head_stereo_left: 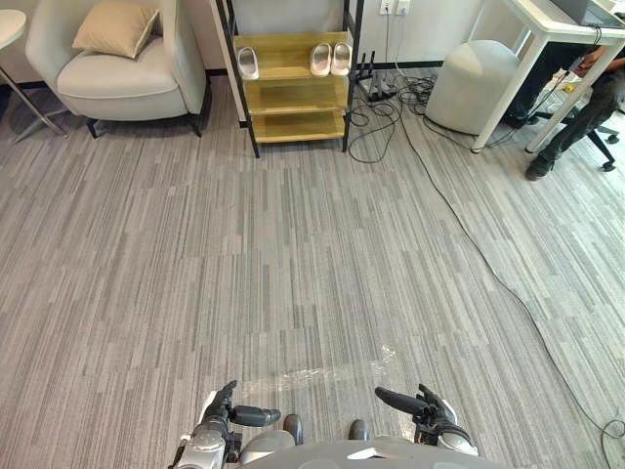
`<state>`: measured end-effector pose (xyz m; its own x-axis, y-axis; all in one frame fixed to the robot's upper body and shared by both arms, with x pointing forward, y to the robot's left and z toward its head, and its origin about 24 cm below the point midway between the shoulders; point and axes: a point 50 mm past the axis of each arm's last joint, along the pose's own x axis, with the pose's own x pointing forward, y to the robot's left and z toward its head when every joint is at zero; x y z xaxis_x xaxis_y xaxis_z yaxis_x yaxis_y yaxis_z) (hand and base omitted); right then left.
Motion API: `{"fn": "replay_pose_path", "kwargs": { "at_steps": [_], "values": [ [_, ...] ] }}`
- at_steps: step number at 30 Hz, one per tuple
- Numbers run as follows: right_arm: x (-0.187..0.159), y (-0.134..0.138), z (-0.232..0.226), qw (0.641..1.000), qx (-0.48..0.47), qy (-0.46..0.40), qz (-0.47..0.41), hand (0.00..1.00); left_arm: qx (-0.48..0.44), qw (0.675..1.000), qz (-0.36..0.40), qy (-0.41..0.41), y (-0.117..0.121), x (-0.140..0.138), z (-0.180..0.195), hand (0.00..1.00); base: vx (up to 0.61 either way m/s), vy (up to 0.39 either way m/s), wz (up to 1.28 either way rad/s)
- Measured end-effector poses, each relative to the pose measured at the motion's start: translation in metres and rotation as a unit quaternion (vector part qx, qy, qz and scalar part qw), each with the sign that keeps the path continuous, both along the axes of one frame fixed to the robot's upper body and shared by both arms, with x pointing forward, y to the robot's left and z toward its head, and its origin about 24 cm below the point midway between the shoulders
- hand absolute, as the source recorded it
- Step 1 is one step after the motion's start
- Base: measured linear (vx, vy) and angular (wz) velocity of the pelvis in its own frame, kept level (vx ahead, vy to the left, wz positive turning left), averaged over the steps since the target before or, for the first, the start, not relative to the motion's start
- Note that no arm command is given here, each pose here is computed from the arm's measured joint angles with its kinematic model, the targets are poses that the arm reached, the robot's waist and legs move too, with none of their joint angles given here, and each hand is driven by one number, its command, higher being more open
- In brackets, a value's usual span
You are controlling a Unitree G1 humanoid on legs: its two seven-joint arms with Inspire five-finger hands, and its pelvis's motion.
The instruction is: Organize the slippers on the shoe rack
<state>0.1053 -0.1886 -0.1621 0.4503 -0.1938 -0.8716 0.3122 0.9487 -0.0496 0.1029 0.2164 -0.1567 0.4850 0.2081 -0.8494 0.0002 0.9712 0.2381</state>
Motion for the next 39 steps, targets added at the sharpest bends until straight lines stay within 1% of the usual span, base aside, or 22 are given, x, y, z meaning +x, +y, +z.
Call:
{"fn": "replay_pose_path", "kwargs": {
  "at_steps": [30, 39],
  "values": [
    [0.0009, 0.0015, 0.0001, 1.0, 0.001, -0.001, 0.004, 1.0, -0.002, 1.0, 0.015, 0.0, 0.0017, -0.002, -0.0002, 1.0, -0.01, -0.003, 0.0],
    [0.0098, 0.0026, 0.0024, 1.0, -0.003, -0.01, 0.022, 1.0, -0.001, 1.0, 0.02, -0.004, 0.0043, 0.0002, 0.001, 1.0, 0.03, 0.011, -0.1]
  ]
}}
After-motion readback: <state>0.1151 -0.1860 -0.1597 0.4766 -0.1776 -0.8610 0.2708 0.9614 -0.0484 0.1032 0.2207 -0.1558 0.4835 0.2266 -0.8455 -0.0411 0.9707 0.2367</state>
